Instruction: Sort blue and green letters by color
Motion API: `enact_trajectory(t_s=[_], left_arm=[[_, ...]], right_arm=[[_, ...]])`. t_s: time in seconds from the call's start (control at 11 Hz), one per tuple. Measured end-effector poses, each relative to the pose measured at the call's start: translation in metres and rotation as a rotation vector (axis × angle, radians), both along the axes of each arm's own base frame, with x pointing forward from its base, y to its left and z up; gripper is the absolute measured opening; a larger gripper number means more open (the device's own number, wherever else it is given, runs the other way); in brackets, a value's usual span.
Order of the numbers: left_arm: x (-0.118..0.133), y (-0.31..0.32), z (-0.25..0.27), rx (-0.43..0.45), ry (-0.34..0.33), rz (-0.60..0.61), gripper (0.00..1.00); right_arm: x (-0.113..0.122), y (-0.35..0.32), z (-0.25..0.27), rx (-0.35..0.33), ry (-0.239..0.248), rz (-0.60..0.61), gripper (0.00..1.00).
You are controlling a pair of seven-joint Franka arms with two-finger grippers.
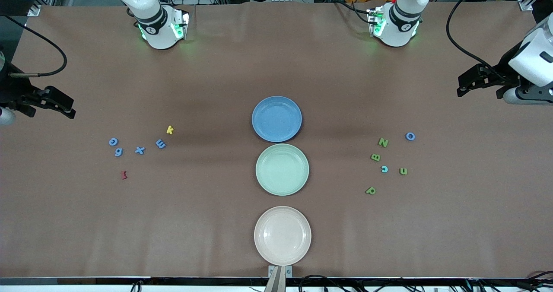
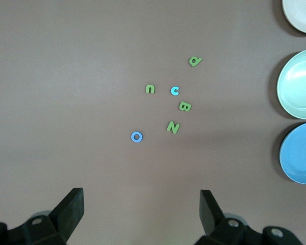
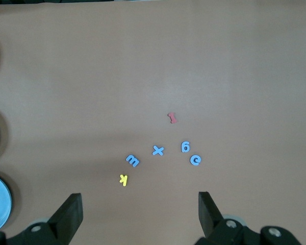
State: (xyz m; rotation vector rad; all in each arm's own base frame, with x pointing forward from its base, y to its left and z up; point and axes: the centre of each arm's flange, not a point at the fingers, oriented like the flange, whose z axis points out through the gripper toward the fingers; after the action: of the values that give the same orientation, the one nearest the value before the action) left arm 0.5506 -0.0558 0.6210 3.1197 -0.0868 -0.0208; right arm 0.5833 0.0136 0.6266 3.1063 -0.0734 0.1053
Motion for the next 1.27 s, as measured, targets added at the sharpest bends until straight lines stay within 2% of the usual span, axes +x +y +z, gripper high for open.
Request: enact_trajectory(t_s=[0.27,0.55,0.73,1.0,1.27], left_arm=[[0.012,0.0,-0.022,-0.003,0.014,0.001,1.0],[0.037,-0.002,-0.081,-0.012,-0.002,0.002,1.0],[0.046,-0.003,-0.135,0.012,-0.026,-0.012,1.0],[0.052,-0.016,-0.209,0.048,-0.002,-0.06,1.0],[0.069,-0.016,-0.27,0.033,-0.005,-0.061,1.0]], right_arm=[[0.0,-0.004,-0.001,0.0,0.004,-0.007,1.0],[0.001,-0.034,-0.022,0.0,0.032,-0.057,1.0],[0.002,-0.064,-0.057,0.0,0.036,-0.092,1.0],[-0.003,-0.083,-0.129,0.001,0.033,-0.117,1.0],[-0.023,-0.105,-0.206,0.004,0.037,-0.119,1.0]])
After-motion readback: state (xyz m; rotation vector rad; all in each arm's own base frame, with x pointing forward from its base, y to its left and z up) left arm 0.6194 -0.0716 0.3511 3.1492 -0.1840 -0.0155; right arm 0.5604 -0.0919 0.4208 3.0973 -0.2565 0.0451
